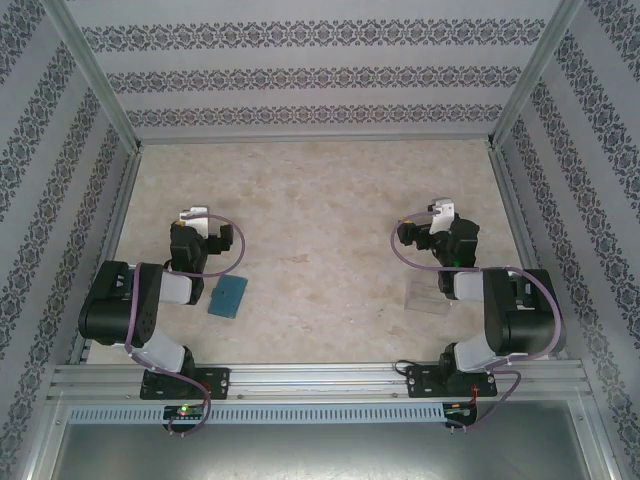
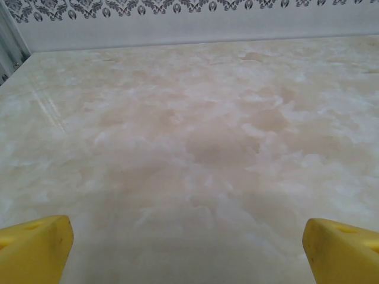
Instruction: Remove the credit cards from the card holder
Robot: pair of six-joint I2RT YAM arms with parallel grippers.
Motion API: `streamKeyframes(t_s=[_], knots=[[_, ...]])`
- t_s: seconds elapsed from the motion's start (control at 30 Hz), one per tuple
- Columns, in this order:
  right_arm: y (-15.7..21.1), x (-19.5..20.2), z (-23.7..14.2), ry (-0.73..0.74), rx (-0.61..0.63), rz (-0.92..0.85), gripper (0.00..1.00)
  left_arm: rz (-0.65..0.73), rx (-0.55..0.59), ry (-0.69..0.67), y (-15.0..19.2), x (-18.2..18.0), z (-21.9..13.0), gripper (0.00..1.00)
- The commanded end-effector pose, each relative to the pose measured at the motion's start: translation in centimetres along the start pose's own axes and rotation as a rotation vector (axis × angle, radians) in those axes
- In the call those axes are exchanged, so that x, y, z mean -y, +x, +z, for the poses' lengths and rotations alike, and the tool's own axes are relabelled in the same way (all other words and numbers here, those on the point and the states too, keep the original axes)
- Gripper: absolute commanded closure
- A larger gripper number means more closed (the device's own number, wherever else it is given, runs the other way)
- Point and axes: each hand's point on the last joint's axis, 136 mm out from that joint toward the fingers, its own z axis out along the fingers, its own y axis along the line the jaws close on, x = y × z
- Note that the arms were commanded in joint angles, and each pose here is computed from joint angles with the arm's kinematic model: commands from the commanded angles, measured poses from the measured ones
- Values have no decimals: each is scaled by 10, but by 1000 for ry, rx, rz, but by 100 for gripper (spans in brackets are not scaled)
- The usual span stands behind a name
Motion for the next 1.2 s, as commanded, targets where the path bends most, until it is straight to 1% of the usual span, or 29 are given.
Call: streamKeyframes(t_s=[0.0, 0.83, 1.07, 1.17], knots=[[-2, -6, -1, -34, 22, -22, 2, 16, -11, 19, 1, 5, 3, 0], [-1, -6, -1, -33, 20, -20, 2, 13, -13, 20, 1, 5, 3, 0], [-1, -6, -1, -33, 20, -17, 2, -13, -12, -50, 1, -8, 3, 0], [-1, 4, -1, 15, 17, 4, 2, -13, -12, -51, 0, -8, 3, 0]])
